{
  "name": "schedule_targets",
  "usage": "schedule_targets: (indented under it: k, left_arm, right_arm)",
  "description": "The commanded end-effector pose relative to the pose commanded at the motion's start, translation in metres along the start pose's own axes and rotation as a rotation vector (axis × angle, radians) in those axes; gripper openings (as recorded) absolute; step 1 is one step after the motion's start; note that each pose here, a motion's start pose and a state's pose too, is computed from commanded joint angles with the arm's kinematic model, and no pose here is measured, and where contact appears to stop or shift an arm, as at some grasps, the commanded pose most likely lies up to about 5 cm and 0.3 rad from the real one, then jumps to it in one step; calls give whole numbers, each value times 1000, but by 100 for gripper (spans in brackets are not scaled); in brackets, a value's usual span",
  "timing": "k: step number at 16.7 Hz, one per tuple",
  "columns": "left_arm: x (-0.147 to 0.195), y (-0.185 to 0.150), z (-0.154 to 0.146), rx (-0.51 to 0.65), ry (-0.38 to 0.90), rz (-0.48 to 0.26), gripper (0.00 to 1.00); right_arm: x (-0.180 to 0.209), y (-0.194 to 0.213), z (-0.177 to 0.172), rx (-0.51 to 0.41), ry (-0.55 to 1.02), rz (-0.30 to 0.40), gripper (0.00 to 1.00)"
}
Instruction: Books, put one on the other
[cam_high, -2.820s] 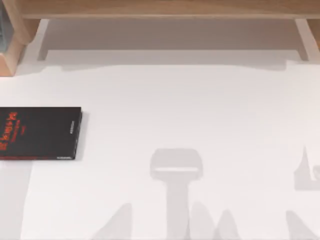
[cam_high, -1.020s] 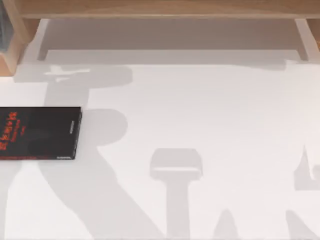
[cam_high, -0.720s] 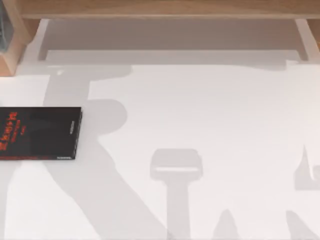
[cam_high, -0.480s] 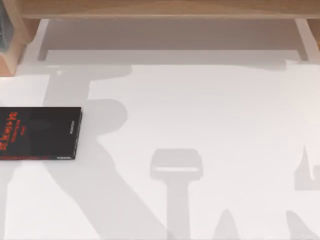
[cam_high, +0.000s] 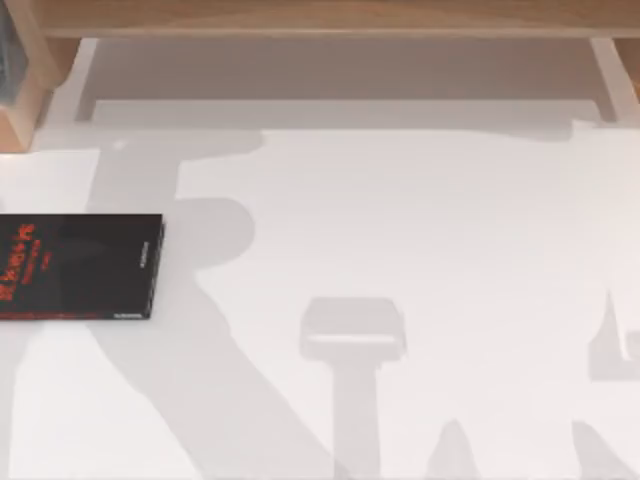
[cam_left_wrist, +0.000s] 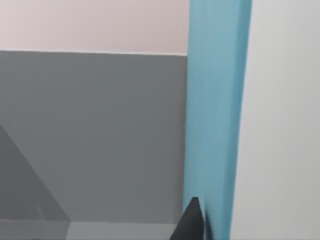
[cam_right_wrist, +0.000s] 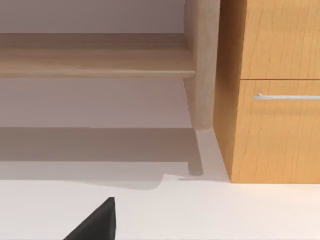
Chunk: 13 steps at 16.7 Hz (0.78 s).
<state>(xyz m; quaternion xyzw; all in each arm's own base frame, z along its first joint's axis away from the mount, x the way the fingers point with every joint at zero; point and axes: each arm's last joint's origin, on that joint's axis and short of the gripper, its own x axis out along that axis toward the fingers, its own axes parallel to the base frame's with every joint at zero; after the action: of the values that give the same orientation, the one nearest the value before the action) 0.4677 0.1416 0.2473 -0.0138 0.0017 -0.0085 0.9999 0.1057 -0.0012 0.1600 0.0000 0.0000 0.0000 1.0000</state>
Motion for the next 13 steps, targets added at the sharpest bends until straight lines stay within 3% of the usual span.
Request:
schedule_targets:
  k: [4, 13]
  left_arm:
    - [0, 0, 0, 0, 0, 0, 2]
    - [-1, 1, 1, 2, -2, 3, 0]
  right_arm:
    - [0, 0, 0, 0, 0, 0, 100]
    - [0, 0, 0, 0, 0, 0, 100]
